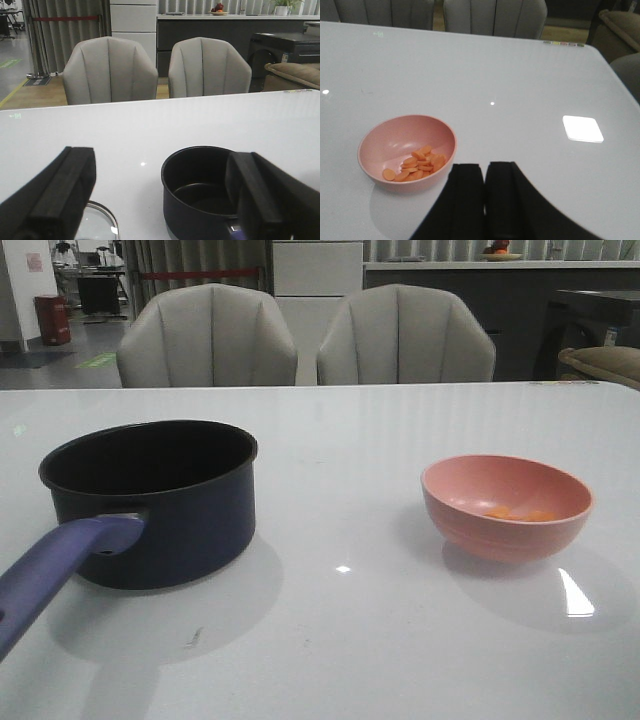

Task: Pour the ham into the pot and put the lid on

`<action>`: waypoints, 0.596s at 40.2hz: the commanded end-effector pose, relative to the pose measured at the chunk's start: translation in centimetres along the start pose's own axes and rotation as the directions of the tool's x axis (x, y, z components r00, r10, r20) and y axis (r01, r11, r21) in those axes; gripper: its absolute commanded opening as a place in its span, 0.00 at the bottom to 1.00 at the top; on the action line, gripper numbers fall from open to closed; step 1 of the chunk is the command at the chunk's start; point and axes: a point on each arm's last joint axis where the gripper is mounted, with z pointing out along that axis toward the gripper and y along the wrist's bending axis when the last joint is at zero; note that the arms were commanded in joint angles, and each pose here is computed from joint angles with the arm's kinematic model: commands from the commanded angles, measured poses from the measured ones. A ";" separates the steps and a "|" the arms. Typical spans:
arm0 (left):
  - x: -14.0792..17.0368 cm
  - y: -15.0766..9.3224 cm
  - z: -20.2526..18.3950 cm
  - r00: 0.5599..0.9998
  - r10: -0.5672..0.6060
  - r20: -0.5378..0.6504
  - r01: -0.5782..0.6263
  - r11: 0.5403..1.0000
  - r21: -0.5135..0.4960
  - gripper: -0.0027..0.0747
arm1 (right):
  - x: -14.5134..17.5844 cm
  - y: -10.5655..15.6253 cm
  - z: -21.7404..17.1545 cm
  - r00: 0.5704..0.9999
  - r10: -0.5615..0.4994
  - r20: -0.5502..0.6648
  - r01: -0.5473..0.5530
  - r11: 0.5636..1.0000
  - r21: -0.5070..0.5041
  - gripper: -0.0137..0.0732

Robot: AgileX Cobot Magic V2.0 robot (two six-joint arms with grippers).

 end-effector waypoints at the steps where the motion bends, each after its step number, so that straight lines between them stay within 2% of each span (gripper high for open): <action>1: -1.4 -0.1 -0.1 0.996 -0.014 0.089 0.013 1.000 0.008 0.77 | -2.3 0.0 1.1 0.998 0.028 0.054 -0.028 1.000 -0.001 0.33; 4: -1.4 -0.1 -0.1 0.996 -0.014 0.089 0.013 1.000 0.008 0.77 | -2.9 0.0 2.3 0.998 0.056 0.001 -0.056 0.998 -0.005 0.37; 9: -1.4 -0.1 -0.1 0.996 -0.014 0.085 0.013 1.000 0.008 0.77 | -3.8 0.1 5.1 0.990 0.096 -0.104 -0.097 0.995 -0.003 0.56; 13: -1.4 -0.1 -0.1 0.996 -0.014 0.083 0.013 1.000 0.009 0.77 | -4.3 0.2 7.3 0.973 0.108 -0.204 -0.110 0.994 0.001 0.66; 18: -1.4 -0.1 -0.1 0.996 -0.014 0.083 0.013 1.000 0.009 0.77 | -4.9 0.3 10.5 0.939 0.123 -0.321 -0.127 0.992 0.007 0.67; 24: -1.4 -0.1 -0.1 0.996 -0.014 0.083 0.013 1.000 0.009 0.77 | -4.9 0.7 14.8 0.860 0.189 -0.475 -0.204 0.979 0.021 0.67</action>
